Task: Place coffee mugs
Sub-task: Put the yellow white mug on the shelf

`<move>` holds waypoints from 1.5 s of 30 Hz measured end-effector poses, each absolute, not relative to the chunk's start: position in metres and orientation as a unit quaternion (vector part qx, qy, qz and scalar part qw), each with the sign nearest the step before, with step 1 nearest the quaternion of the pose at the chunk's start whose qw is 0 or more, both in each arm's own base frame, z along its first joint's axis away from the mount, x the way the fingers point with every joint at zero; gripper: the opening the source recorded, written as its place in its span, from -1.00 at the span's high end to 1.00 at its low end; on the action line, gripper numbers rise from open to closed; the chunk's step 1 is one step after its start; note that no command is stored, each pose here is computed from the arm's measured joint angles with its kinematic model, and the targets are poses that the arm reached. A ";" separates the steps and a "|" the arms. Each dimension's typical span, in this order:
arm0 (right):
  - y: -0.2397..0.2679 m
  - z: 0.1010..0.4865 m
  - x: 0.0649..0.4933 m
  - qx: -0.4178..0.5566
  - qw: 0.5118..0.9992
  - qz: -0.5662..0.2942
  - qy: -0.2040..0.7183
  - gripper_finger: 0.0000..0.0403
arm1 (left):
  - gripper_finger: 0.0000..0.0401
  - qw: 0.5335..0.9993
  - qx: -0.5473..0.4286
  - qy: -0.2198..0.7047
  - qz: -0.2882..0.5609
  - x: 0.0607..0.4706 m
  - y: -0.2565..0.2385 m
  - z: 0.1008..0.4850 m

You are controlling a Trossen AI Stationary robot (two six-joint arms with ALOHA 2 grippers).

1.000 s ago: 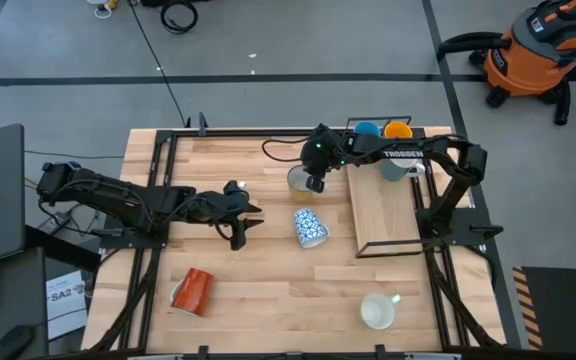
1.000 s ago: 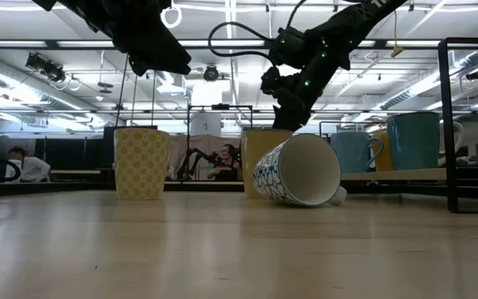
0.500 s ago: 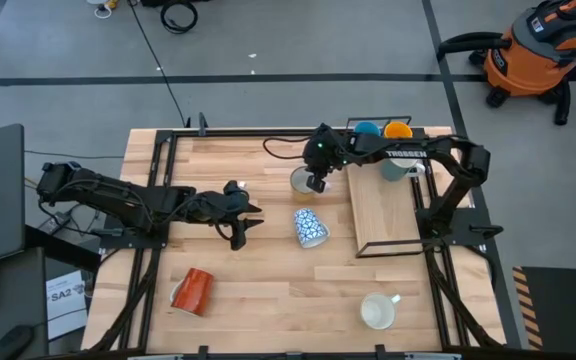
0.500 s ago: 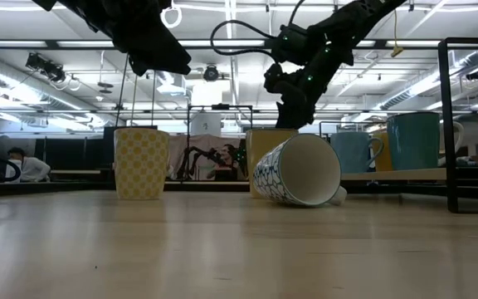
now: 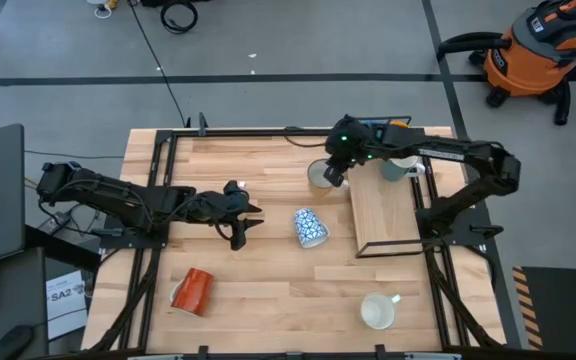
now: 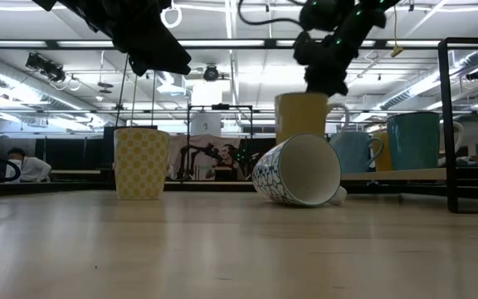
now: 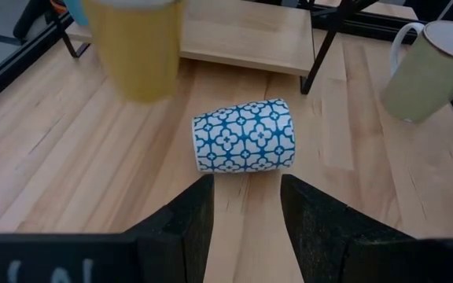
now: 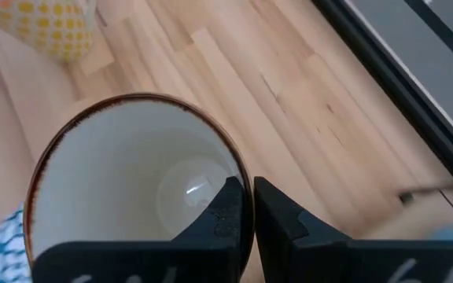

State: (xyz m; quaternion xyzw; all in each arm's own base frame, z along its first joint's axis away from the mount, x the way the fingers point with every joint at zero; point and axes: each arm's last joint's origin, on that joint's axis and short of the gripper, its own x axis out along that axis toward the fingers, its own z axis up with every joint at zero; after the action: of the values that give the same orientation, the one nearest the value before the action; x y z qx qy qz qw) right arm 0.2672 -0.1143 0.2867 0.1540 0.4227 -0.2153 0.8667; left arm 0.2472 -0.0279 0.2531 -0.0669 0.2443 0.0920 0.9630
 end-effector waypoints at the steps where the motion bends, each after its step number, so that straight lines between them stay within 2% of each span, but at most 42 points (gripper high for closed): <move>1: -0.112 0.291 0.262 0.162 0.865 -0.221 0.420 0.89 | 0.23 0.963 -0.067 0.244 0.092 0.247 -0.028 0.253; 11: -0.091 0.326 0.202 0.217 0.822 -0.323 0.415 0.89 | 0.23 0.963 -0.067 0.244 0.092 0.247 -0.028 0.253; 19: -0.082 0.331 0.168 0.228 0.769 -0.431 0.414 0.89 | 0.23 0.963 -0.067 0.244 0.092 0.247 -0.028 0.253; 45: -0.100 0.280 0.167 0.217 0.745 -0.472 0.419 0.87 | 0.23 0.963 -0.067 0.244 0.092 0.247 -0.028 0.253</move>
State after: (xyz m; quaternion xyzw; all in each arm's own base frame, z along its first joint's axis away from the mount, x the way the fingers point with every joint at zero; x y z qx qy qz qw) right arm 0.1671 -0.1000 0.2801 0.2172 0.4191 -0.4716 0.7448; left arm 0.2472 -0.0280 0.2532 -0.0666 0.2441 0.0917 0.9631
